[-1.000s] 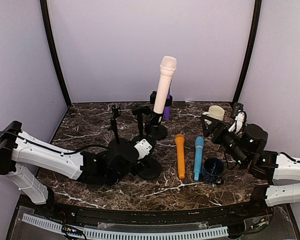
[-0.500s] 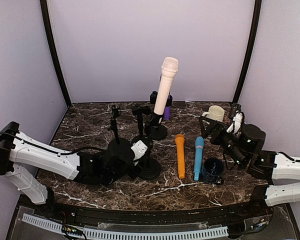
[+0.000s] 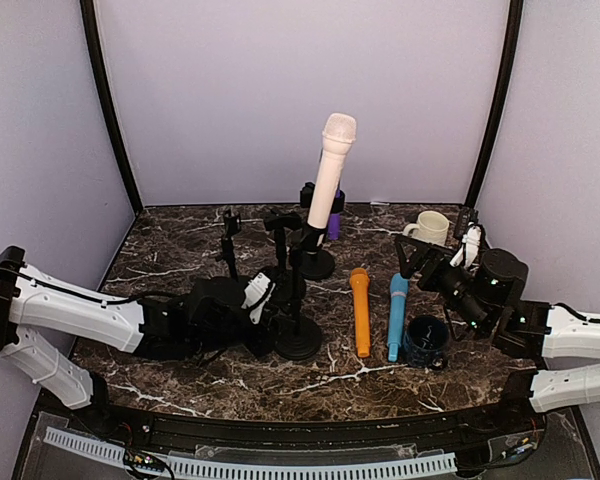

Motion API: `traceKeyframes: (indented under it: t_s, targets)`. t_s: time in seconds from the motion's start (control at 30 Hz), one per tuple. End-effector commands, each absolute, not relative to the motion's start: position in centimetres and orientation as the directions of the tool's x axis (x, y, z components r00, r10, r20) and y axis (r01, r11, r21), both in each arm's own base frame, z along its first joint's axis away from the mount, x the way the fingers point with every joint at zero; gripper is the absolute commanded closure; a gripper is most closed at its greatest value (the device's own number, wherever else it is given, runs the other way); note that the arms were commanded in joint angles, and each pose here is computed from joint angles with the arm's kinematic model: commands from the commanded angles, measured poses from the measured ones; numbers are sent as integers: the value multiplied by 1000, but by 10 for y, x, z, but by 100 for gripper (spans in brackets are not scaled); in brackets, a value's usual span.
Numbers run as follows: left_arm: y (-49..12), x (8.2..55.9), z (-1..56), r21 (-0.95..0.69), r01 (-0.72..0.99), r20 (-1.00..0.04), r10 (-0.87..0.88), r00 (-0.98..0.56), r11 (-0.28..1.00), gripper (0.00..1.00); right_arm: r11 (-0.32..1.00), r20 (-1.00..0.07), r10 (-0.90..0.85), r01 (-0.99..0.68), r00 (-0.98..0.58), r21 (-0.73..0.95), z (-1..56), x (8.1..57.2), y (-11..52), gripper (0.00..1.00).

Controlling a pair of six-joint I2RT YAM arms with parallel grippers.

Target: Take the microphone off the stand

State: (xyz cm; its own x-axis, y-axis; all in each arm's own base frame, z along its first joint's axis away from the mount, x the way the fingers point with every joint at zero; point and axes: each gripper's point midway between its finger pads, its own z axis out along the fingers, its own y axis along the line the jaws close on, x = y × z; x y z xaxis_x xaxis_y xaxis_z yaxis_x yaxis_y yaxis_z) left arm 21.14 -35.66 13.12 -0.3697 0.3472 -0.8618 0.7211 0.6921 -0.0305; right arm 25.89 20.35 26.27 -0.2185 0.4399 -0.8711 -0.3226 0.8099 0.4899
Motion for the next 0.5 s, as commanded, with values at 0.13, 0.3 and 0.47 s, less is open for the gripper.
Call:
traceKeyframes:
  t_s: [0.13,0.3,0.47]
  targets:
    - [-337,215,173,62,711,-924,311,-225,701,27,786,-853,486,-333,-189,521,279,261,203,2]
    - [-344,218,168,245,713,-882,456,-117,657,20,788,-854,486,-331,-186,520,279,263,204,2]
    - [-351,223,168,316,692,-861,502,-78,649,19,790,-855,484,-327,-186,519,277,263,203,2]
